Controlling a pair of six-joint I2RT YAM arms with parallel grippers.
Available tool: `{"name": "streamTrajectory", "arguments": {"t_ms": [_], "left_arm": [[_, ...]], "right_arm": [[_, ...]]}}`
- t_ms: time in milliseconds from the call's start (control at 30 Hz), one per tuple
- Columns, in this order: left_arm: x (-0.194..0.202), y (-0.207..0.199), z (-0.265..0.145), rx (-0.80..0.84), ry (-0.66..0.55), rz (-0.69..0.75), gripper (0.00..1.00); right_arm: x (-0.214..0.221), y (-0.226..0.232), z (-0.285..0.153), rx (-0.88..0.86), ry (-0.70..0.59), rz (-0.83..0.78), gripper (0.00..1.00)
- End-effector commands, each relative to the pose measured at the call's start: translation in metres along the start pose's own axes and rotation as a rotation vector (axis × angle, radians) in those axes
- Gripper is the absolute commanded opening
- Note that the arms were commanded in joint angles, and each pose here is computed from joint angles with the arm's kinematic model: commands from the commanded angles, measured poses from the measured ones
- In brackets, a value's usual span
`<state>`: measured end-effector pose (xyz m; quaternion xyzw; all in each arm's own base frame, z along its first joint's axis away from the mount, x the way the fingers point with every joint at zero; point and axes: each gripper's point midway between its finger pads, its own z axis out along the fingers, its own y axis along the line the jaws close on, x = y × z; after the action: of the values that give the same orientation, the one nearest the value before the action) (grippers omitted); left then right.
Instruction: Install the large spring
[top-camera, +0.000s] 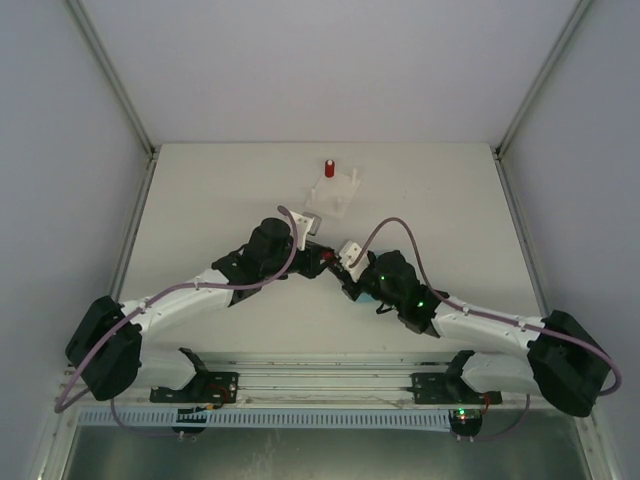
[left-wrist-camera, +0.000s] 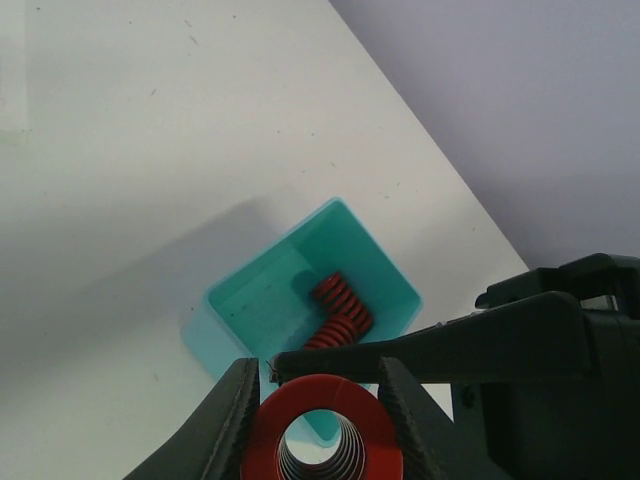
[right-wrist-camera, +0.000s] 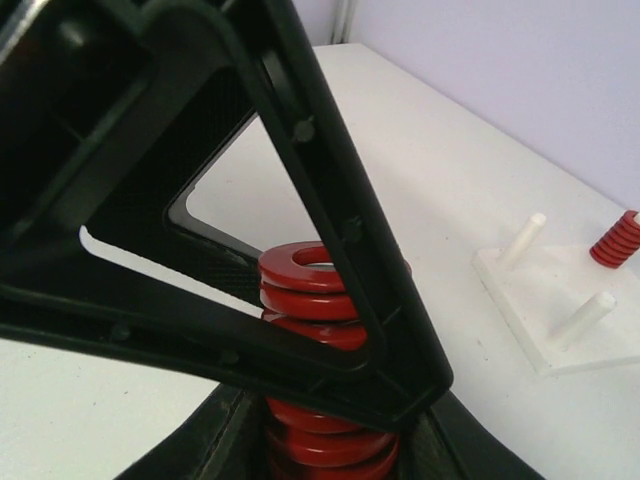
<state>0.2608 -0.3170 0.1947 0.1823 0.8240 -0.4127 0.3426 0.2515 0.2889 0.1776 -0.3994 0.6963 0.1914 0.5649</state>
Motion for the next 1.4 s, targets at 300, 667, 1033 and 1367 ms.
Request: {"name": "streamTrajectory", "arguments": {"t_ms": [300,667,1033,1367], "left_arm": [[-0.073,0.003,-0.025,-0.191,-0.197,0.147,0.0],[-0.131,0.097,-0.022,-0.523,-0.277,0.171,0.0],[-0.155,0.161,0.04,-0.641,-0.201,0.21,0.0],[-0.166,0.195,0.075,-0.659,-0.157,0.193,0.0]], "right_arm": [[-0.005,-0.02,-0.023,0.097,0.122,0.117,0.87],[-0.018,-0.086,-0.063,0.374,0.23,0.373,0.99],[0.023,-0.115,-0.081,0.55,0.236,0.382,0.99],[0.034,-0.12,-0.081,0.557,0.262,0.396,0.99]]}}
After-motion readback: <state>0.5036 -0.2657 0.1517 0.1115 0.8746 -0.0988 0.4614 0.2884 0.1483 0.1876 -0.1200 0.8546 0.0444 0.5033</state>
